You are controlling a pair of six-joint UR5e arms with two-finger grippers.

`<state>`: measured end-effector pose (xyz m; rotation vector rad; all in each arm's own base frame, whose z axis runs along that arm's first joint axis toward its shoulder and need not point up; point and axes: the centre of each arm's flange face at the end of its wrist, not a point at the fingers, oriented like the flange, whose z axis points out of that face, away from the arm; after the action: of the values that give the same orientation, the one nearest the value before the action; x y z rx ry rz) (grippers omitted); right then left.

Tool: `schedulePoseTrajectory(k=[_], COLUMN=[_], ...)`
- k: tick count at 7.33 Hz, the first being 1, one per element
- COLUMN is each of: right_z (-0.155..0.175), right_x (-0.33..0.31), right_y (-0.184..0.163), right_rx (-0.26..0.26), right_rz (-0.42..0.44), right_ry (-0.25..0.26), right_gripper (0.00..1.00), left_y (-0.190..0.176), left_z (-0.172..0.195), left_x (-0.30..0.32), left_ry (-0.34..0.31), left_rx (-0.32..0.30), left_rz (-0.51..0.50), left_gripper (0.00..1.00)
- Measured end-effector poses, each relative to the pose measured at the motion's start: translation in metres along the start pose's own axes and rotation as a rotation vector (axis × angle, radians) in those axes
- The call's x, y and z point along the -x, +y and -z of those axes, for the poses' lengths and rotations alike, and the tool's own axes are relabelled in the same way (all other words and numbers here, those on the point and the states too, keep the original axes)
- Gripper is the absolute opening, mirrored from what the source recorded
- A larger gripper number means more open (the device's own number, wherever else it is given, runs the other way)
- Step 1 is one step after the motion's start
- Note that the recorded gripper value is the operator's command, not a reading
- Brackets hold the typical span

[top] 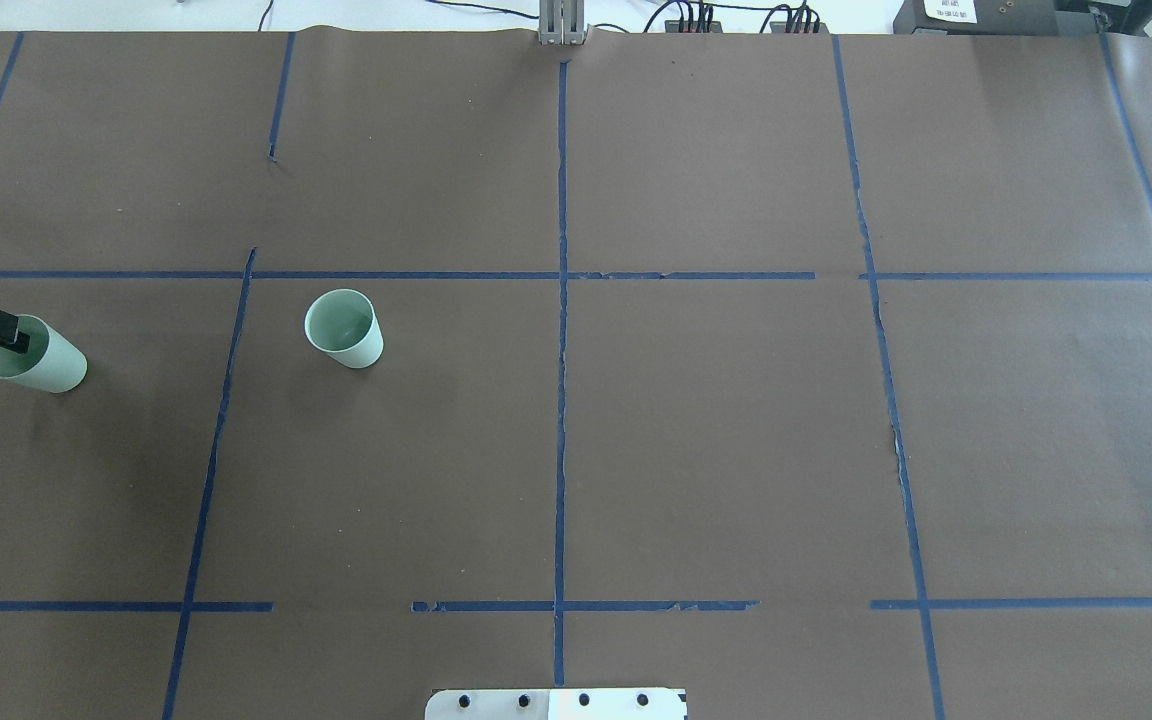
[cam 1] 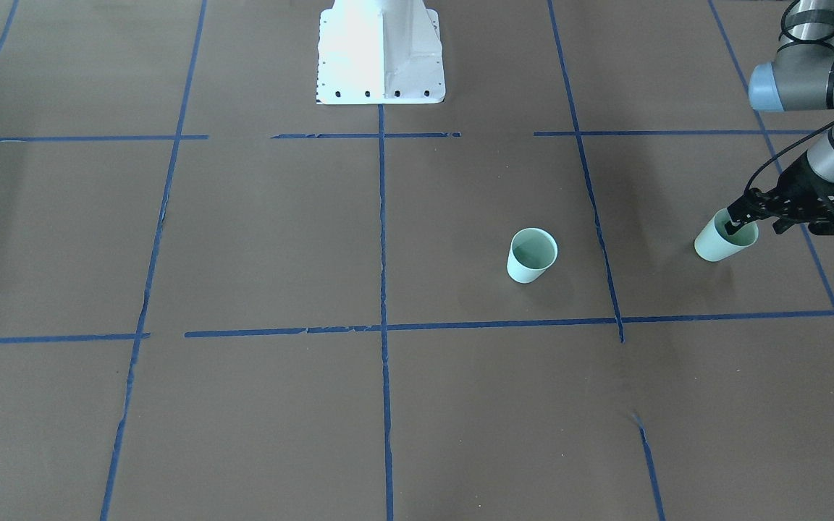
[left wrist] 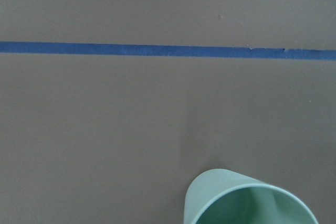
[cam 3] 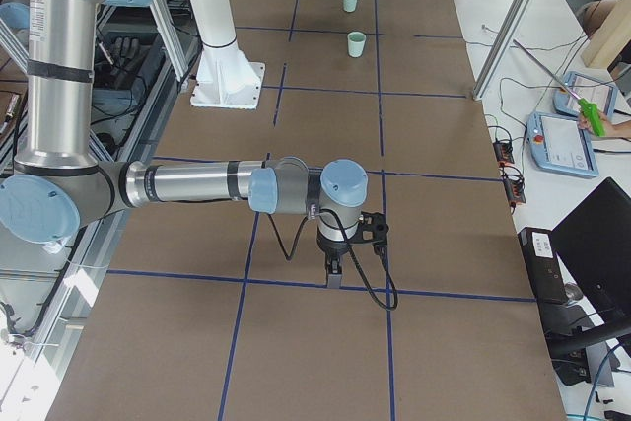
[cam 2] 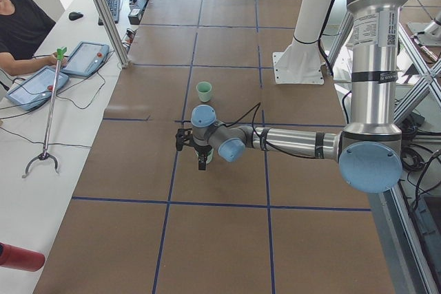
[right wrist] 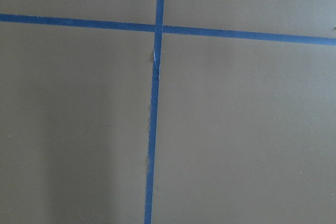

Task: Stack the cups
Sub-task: 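Lower the left gripper onto the outer pale green cup and grasp its rim, then lift the grasped cup with the left gripper and carry it over the other cup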

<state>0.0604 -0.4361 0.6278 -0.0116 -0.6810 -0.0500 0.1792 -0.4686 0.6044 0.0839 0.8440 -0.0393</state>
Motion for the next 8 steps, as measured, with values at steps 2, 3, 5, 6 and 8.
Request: schedulePoseTrajectory(k=[2,3,5,6,8], right_z=[0.0,0.0,0.0,0.0,0.0], right_x=[0.0,0.0,0.0,0.0,0.0], right_y=[0.0,0.0,0.0,0.0,0.0], right_rx=[0.0,0.0,0.0,0.0,0.0], right_rz=[0.0,0.0,0.0,0.0,0.0], right_ry=[0.0,0.0,0.0,0.0,0.0], right_gripper=[1.0,1.0,1.0,1.0,1.0], left_y=[0.0,0.001,0.001,0.001,0.006], left_z=[-0.003,-0.003,-0.003,0.002,0.039], left_x=[0.0,0.0,-0.001,-0.004,-0.025], left_ry=[-0.006,-0.007,-0.006,0.002,0.06], left_rx=[0.0,0.001,0.001,-0.004,-0.017], left_rz=[-0.005,-0.008,-0.009,-0.014,-0.036], left_gripper=[0.0,0.0,0.0,0.0,0.0])
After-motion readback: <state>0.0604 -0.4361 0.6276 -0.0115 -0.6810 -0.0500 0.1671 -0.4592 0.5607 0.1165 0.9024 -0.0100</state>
